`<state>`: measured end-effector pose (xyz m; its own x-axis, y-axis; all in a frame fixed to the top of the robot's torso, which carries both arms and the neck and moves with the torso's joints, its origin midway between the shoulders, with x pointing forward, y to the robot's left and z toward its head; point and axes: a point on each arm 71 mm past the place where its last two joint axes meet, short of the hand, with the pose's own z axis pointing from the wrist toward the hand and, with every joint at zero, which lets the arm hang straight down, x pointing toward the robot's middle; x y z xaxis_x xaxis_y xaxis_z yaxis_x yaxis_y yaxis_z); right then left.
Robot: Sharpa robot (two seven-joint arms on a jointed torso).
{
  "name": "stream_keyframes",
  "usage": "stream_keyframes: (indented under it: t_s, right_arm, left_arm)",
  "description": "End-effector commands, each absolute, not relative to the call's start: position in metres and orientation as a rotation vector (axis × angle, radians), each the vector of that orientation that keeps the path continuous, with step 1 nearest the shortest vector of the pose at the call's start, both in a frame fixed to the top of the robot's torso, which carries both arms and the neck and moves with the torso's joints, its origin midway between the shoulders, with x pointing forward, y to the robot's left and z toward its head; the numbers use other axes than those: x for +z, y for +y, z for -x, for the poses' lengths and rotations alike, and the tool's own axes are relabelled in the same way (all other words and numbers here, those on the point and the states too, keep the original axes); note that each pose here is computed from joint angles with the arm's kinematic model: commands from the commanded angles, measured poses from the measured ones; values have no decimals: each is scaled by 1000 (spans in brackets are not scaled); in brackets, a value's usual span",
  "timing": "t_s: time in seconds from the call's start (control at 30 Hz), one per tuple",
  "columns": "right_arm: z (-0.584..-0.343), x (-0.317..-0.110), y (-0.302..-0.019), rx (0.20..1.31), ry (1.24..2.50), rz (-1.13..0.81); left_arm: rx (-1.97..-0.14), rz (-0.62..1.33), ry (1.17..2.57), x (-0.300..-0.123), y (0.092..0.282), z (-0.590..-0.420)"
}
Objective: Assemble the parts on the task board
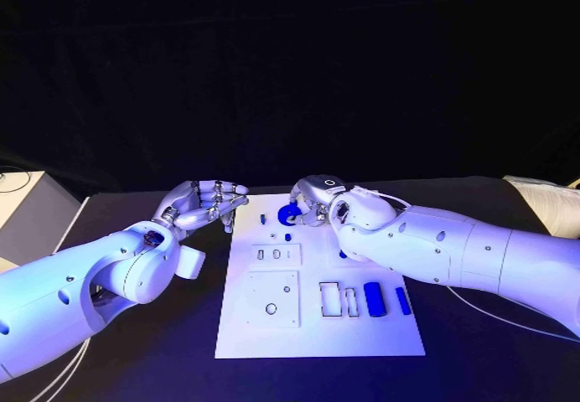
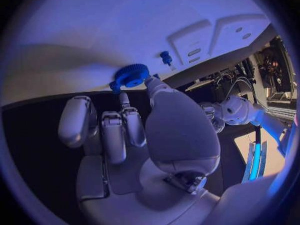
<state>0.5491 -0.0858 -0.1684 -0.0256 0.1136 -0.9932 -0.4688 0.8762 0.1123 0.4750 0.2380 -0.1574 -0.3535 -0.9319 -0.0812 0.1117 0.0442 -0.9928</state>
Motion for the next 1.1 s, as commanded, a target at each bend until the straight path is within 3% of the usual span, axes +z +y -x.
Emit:
stream_keyframes:
  t_s: [0.03, 0.23, 0.53, 0.83, 1.1]
  right_arm:
    - [-547, -172, -85, 486, 1568, 312]
    - [-546, -169, -95, 504, 1527, 278]
    - [-534, -148, -137, 668, 1403, 83]
    - [-533, -144, -200, 748, 1570, -48]
    - [-533, -150, -256, 696, 1631, -70]
  left_arm:
    - [-1485, 884, 1417, -156, 236, -474]
    - [-1487, 883, 1417, -156, 236, -474]
    - [-1491, 890, 1411, -157, 239, -476]
    - [-1532, 897, 1424, -163, 239, -478]
    - [-1588, 876, 1489, -171, 234, -475]
